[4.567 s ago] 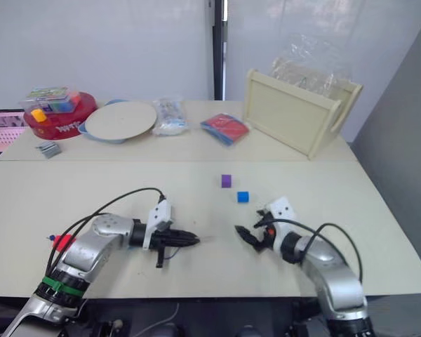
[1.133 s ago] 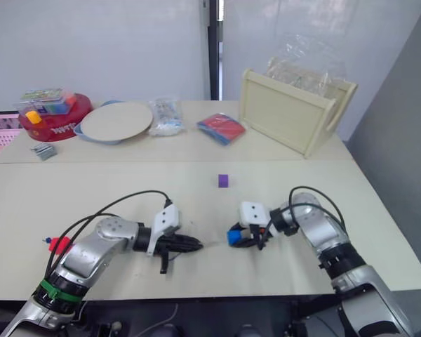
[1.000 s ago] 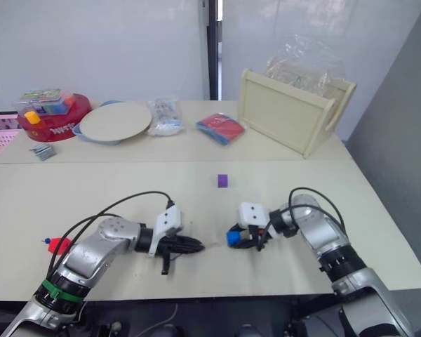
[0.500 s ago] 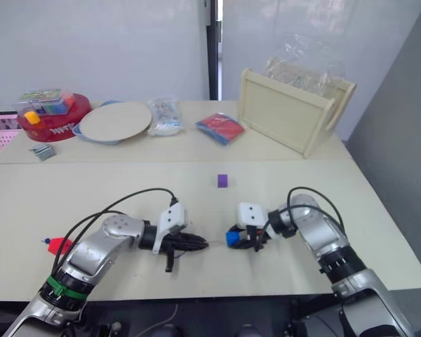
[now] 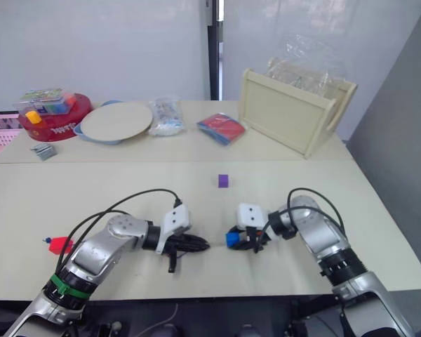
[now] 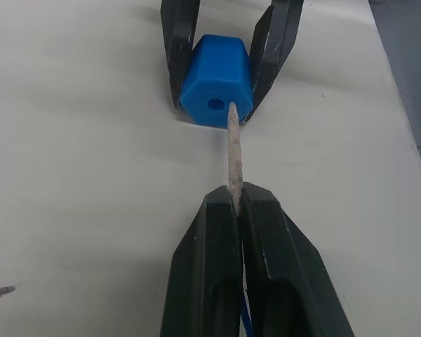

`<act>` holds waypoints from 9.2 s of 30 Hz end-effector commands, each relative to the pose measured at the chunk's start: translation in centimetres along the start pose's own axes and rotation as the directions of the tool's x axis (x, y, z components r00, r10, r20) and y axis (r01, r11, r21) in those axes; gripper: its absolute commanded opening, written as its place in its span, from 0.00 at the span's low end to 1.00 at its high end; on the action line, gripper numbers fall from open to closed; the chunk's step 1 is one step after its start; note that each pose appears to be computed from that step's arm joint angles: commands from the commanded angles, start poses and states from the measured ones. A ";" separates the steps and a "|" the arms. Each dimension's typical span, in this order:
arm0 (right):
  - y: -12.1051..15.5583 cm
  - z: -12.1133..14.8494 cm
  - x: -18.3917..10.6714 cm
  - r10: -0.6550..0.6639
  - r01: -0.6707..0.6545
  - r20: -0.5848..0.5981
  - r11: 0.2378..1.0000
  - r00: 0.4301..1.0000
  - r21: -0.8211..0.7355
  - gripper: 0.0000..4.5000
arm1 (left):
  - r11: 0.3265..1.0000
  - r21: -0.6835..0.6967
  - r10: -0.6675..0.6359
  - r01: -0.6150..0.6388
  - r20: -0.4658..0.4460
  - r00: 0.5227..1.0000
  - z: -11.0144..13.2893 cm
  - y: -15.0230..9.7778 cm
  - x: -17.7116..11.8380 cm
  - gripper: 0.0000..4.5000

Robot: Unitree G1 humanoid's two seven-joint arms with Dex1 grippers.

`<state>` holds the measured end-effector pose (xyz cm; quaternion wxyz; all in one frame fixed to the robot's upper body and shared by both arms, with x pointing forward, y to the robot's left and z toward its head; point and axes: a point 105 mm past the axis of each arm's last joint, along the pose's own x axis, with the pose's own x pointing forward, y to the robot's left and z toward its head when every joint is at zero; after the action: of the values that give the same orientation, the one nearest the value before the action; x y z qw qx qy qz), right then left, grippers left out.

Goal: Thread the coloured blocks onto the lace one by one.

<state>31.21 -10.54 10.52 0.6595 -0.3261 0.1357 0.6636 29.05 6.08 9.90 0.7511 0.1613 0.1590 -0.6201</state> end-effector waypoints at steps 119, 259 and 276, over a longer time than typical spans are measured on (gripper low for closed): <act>3.7 -1.6 -3.3 -0.323 0.315 -0.023 0.899 0.946 0.303 1.00 | 0.963 0.229 -0.148 0.140 0.018 0.989 2.9 -0.4 6.0 0.33; 3.0 0.0 0.7 -0.205 0.194 0.036 0.962 0.978 0.189 0.01 | 0.970 0.201 -0.120 0.134 -0.080 0.990 -0.6 -0.8 0.7 0.29; 2.1 0.6 -1.1 -0.218 0.211 0.036 0.967 0.975 0.142 0.00 | 0.981 0.099 0.193 -0.167 -0.448 0.873 -9.5 2.1 -16.7 0.29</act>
<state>28.68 -11.30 9.83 0.7489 -0.2658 0.1538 0.5872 28.17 22.35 10.49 0.7402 0.3314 0.2390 -0.5340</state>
